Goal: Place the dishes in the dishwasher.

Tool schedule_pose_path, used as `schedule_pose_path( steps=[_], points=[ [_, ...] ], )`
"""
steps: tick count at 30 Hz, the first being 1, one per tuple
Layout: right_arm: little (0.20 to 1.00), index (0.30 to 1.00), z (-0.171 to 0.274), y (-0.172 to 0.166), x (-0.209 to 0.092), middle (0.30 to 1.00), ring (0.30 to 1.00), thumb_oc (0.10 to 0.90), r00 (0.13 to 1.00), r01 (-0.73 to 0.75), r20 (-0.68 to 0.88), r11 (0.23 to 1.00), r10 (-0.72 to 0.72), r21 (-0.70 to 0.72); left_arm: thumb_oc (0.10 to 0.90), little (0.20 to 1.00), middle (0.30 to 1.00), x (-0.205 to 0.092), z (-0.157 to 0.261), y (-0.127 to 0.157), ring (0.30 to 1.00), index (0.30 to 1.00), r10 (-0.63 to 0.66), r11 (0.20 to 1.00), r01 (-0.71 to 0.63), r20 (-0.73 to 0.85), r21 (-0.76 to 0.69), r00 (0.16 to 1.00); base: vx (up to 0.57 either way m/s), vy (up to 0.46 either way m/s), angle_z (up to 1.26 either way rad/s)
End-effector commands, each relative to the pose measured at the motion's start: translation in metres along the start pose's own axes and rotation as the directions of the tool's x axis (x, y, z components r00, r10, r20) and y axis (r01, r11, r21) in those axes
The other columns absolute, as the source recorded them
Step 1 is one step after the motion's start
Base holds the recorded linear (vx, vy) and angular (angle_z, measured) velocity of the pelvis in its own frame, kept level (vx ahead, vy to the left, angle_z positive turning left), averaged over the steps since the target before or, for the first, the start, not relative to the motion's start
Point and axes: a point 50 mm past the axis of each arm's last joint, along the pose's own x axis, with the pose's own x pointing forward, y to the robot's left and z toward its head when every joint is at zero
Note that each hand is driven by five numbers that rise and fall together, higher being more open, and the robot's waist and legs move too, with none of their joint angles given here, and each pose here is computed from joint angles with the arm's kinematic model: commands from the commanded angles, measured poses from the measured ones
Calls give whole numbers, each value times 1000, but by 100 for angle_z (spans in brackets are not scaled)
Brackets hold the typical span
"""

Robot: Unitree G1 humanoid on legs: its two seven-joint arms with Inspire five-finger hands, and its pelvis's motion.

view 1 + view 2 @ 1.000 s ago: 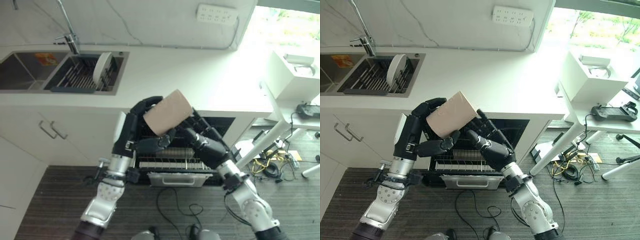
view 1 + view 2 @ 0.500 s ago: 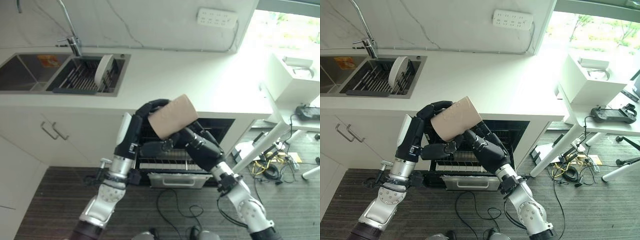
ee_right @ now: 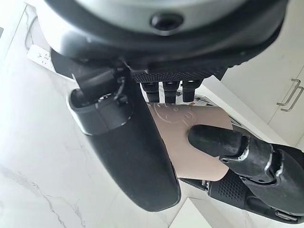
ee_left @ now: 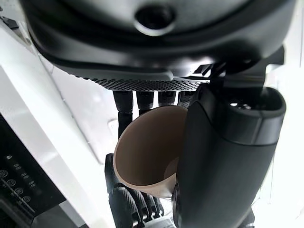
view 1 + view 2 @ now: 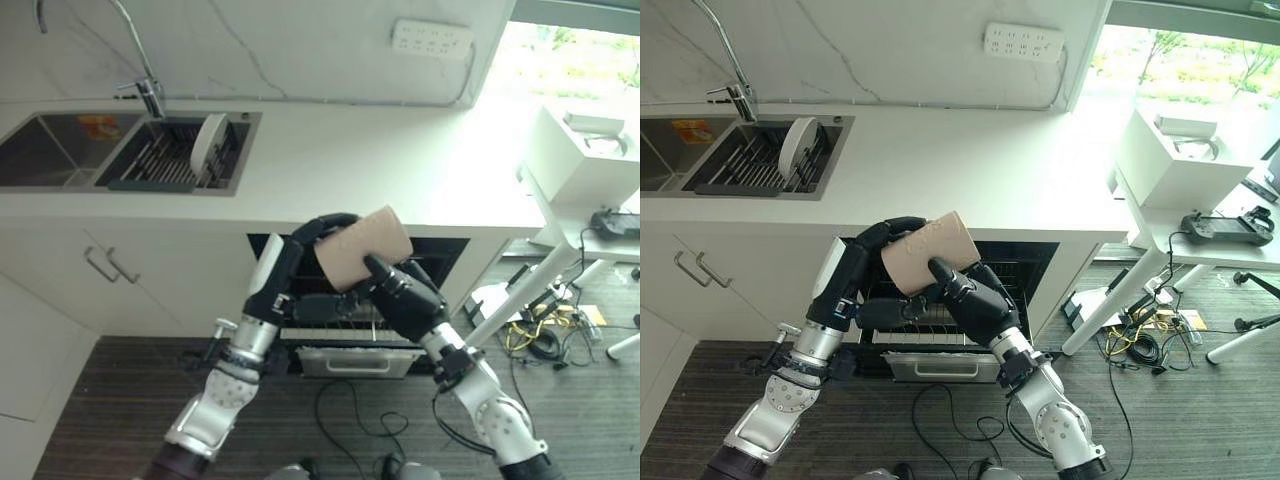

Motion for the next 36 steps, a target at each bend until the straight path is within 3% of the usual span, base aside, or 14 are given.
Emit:
schedule_pose_path(
  steps=[1,14,15,16,32,33,34,36],
  points=[
    [900,900,20,45,18,900,900,800,957,-258,145,966,252,23,400,300,300,28,28,3,300,300,-16,999,22,206,-28,978,0,0,0],
    [900,900,26,56,23,900,900,800,934,-279,236,960,267,16,400,300,300,27,28,-16,300,300,-114,990,128,198,-60,974,0,0,0],
    [533,533,26,56,23,533,533,555,931,-281,247,959,268,18,400,300,300,27,28,-17,300,300,-117,989,132,198,-62,973,0,0,0],
    [300,300,27,57,23,300,300,400,930,-278,258,960,264,20,400,300,300,27,28,-18,300,300,-120,989,135,199,-65,973,0,0,0],
    [300,300,38,55,22,300,300,400,914,-221,342,975,218,-33,400,300,300,25,26,-21,300,300,-138,977,161,160,-141,977,0,0,0],
    [300,300,39,54,21,300,300,400,913,-214,347,976,214,-36,635,653,653,25,24,-20,653,653,-132,977,155,149,-150,980,0,0,0],
    [300,300,40,53,20,300,300,400,912,-206,353,978,207,-41,800,900,900,24,23,-18,900,900,-122,976,145,140,-162,983,0,0,0],
    [300,300,42,51,19,300,300,400,911,-190,365,981,193,-45,800,900,900,22,21,-15,900,900,-116,975,137,125,-177,985,0,0,0]
  ],
)
